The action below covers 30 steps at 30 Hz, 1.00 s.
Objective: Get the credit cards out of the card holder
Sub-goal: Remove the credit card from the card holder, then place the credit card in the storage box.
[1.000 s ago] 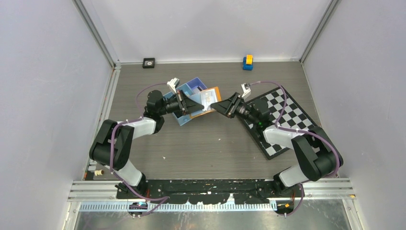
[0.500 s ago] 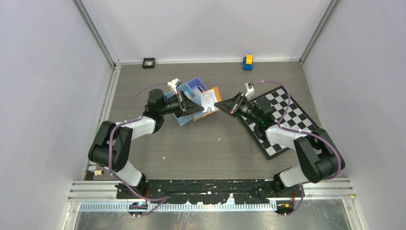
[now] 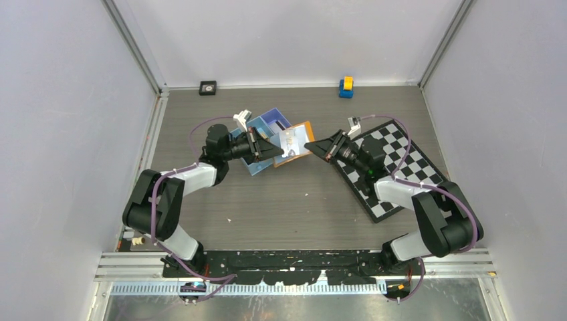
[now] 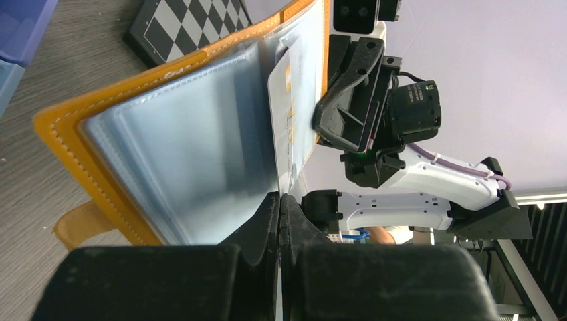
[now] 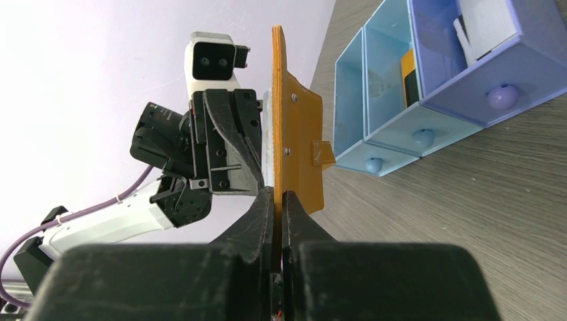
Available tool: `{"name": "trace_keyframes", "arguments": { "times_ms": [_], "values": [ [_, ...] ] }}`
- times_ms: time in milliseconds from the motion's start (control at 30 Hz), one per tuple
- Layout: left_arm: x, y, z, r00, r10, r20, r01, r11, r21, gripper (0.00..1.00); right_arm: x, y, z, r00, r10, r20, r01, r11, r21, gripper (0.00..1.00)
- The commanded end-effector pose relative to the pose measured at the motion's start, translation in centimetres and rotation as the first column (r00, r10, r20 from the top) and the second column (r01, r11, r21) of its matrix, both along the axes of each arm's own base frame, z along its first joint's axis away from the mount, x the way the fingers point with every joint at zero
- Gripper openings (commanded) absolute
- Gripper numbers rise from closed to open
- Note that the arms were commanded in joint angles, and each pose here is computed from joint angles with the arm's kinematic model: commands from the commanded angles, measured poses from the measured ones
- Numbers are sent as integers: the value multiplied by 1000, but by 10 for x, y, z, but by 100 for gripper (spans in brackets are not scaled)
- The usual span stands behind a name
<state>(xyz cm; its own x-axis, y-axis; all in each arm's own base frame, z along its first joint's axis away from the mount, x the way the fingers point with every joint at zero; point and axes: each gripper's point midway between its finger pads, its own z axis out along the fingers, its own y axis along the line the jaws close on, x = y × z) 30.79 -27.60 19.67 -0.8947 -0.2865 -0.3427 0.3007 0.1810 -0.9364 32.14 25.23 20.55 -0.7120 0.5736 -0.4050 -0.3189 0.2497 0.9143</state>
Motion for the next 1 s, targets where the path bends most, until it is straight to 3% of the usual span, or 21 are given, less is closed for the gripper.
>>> {"name": "trace_keyframes", "arguments": {
  "times_ms": [0, 233, 467, 633, 767, 967],
  "values": [
    [2, 3, 20, 997, 8, 72, -7, 1000, -16, 0, 8, -18, 32, 992, -82, 95, 77, 995, 60, 0],
    [11, 10, 13, 997, 54, 54, -53, 999, -12, 0, 21, -46, 13, 978, -209, 18, 209, 978, -15, 1],
    [24, 23, 3, 986, 158, 51, -160, 986, 38, 0, 19, -75, 28, 950, -309, 46, 312, 947, -73, 0],
    [43, 33, -10, 957, 292, 3, -291, 953, 90, 0, 13, -121, 26, 855, -516, 55, 514, 826, -230, 0],
    [60, 38, -24, 924, 382, -25, -375, 917, 138, 0, 1, -139, 46, 805, -582, 118, 593, 778, -207, 1],
    [96, 34, -49, 876, 475, -85, -456, 872, 179, 0, -8, -143, 57, 793, -591, 146, 609, 772, -180, 1]
  ]
}}
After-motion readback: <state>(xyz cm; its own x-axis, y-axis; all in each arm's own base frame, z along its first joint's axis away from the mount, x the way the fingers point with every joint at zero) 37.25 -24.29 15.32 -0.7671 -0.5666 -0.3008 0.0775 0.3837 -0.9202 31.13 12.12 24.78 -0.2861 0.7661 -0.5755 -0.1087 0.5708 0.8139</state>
